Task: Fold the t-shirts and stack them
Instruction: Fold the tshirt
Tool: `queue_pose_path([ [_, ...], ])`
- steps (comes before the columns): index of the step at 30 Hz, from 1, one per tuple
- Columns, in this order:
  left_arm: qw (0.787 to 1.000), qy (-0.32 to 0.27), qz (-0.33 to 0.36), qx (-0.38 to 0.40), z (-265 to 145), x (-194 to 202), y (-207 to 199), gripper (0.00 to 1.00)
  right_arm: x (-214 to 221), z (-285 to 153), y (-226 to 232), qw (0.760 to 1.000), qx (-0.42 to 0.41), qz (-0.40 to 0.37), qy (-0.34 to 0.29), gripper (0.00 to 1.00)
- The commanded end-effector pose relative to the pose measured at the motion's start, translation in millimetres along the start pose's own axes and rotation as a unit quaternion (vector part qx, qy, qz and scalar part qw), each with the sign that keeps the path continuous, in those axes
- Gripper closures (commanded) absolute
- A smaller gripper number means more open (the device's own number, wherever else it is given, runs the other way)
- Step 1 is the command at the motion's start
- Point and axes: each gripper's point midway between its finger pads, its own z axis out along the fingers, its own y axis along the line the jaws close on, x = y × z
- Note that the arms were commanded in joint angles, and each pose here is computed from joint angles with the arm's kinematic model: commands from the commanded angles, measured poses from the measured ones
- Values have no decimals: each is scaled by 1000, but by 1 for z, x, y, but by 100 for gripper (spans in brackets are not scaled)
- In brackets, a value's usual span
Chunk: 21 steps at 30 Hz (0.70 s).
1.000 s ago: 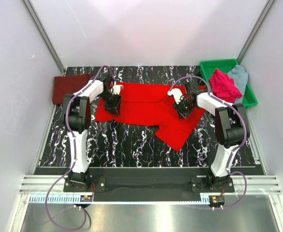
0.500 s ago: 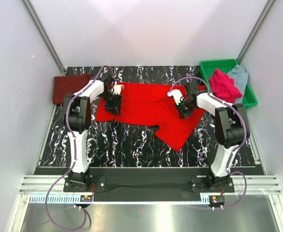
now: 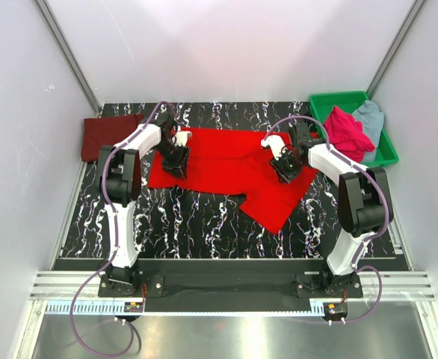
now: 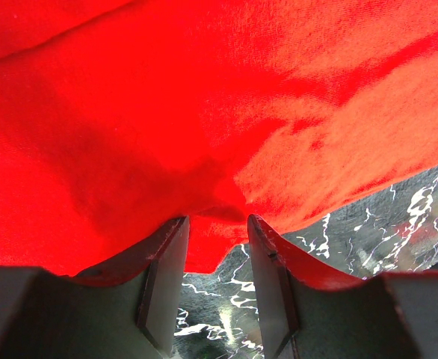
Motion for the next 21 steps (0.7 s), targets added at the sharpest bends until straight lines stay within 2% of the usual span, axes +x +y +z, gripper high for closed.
queue_pose_path([
  [1,1000,-9,8,2,5,-5,-2,57,-7,-4,4,1000,-2,1,-9,61],
  [15,1000,-11,10,-3,4,-5,-1,57,-3,23,4,1000,-15,4,10,61],
  [21,1000,-9,9,-4,4,-4,-1,57,-6,26,0,1000,-7,0,8,65],
])
